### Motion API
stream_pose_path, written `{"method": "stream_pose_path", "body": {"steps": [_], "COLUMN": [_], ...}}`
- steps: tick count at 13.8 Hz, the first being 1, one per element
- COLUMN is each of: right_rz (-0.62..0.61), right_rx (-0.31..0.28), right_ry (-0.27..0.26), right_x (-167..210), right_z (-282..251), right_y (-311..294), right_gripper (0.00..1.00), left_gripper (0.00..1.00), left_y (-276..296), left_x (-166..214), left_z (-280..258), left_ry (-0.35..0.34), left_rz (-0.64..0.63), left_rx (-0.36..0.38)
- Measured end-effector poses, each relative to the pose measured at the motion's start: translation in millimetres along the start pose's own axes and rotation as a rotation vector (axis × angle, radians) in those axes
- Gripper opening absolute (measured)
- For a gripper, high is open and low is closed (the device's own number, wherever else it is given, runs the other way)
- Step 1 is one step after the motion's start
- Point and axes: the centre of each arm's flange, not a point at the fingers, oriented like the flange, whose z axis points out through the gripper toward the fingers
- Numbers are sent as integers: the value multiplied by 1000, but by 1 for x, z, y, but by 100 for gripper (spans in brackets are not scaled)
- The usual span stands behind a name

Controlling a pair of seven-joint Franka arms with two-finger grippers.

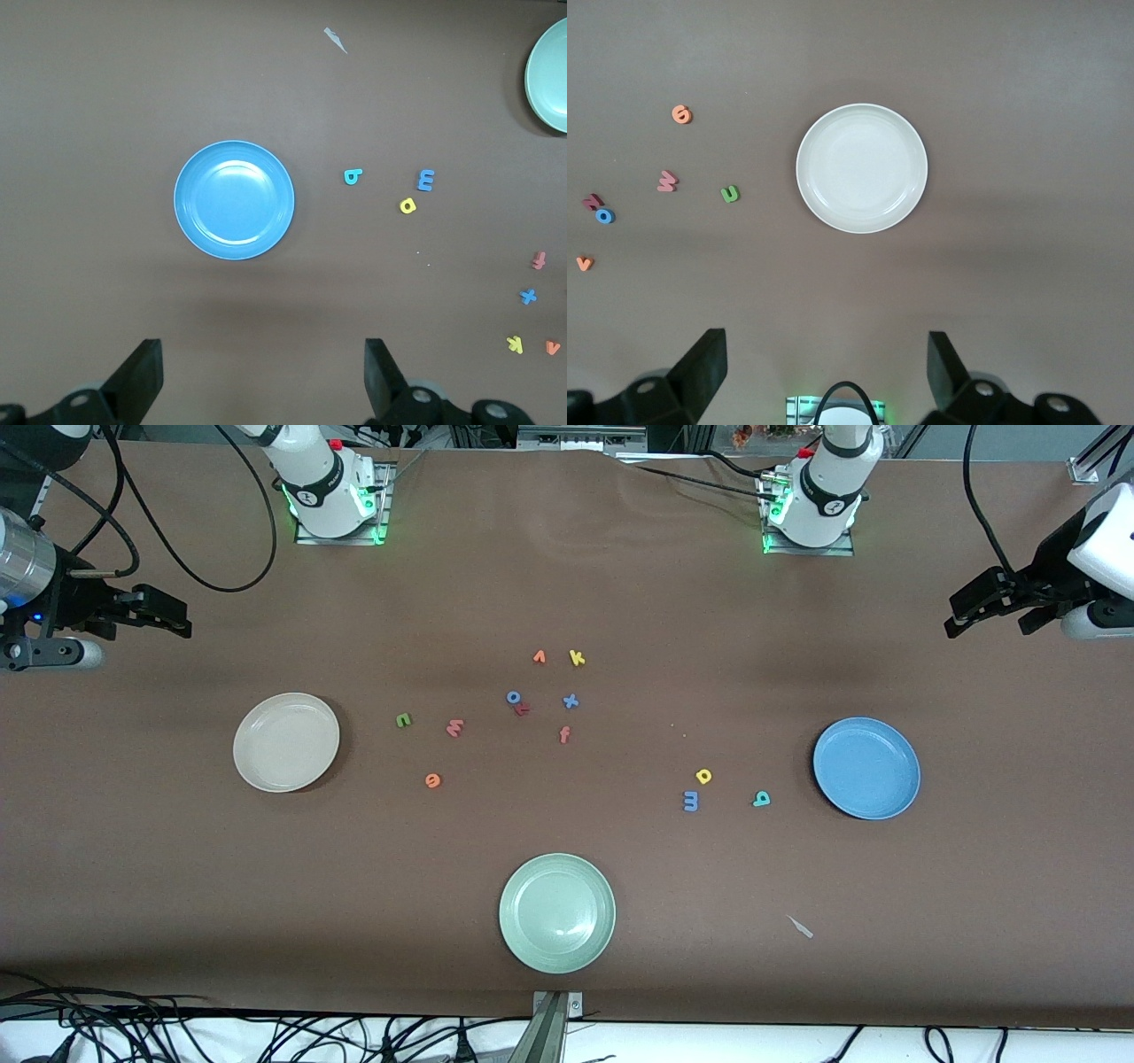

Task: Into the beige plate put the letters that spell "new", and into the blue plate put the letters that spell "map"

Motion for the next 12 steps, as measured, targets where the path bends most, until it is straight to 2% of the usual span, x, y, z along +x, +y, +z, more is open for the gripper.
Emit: {"method": "stream_pose_path", "body": {"steps": [7,12], "right_rz": [0,0], "right_rx": [0,0], "right_ry": [0,0], "right_x": [0,0], "right_z": [0,0], "right_y": [0,0], "right_gripper": [100,100], "left_gripper": [100,100], "left_y": [3,21], "left_x": [0,4], "left_z": [0,1], "left_ry": [0,31], "left_rz": [6,37], "left_rx": [0,-3]}}
